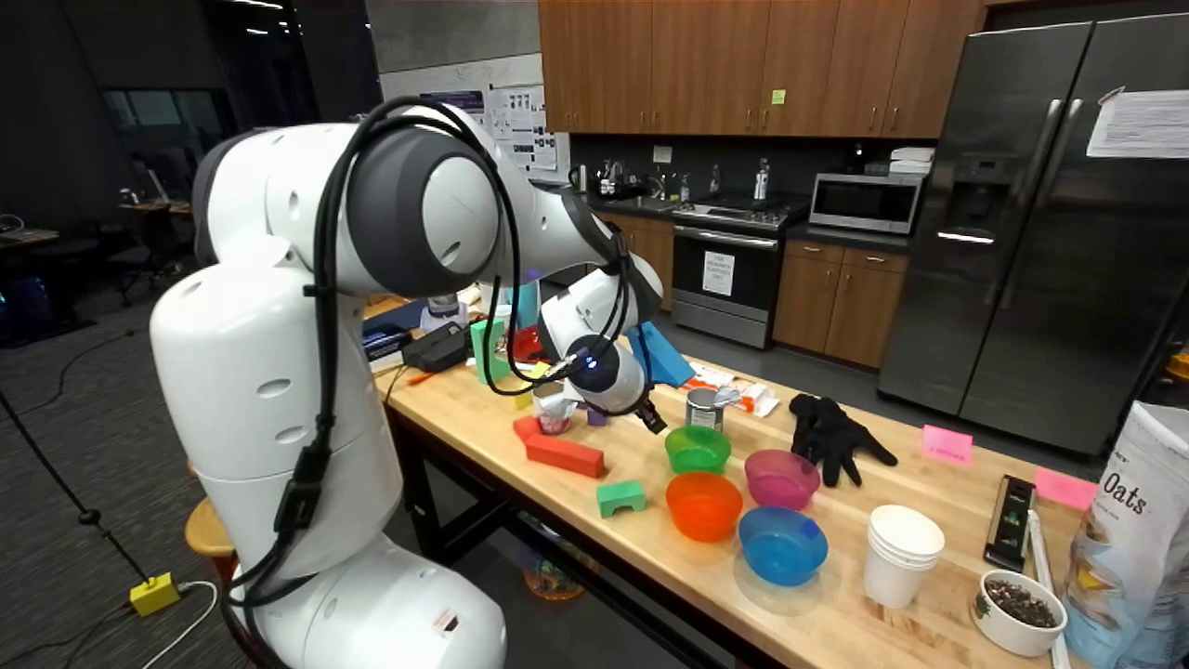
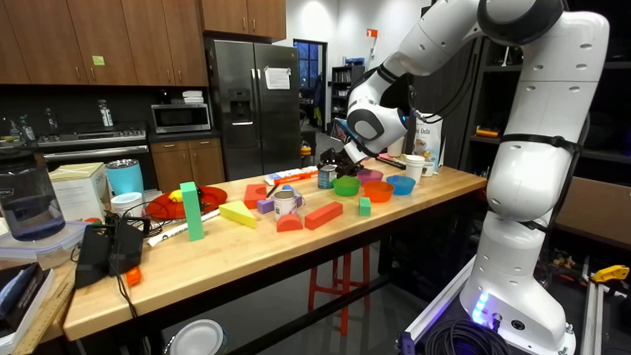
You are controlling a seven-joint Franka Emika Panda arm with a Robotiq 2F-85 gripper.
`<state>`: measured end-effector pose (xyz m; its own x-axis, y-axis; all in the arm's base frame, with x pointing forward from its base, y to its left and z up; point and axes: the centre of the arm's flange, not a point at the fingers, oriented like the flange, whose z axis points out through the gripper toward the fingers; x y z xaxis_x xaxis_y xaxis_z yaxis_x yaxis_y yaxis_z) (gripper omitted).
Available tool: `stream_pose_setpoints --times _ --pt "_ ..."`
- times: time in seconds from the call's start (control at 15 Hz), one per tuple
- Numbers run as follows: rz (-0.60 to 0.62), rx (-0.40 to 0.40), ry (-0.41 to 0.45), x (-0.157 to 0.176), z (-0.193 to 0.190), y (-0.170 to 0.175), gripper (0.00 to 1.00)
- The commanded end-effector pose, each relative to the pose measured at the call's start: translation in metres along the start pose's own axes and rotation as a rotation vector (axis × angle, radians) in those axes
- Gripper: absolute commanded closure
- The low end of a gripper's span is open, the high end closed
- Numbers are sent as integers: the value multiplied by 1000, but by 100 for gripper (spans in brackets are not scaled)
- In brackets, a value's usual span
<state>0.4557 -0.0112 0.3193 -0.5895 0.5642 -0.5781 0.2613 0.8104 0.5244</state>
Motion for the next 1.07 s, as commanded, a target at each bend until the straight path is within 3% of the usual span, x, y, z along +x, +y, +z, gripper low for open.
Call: stream_pose_setpoints --times 0.0,0.53,1.0 --pt "0 0 0 0 0 0 0" --pt "0 0 0 0 0 0 0" --pt "-201 -84 62 -12 10 49 0"
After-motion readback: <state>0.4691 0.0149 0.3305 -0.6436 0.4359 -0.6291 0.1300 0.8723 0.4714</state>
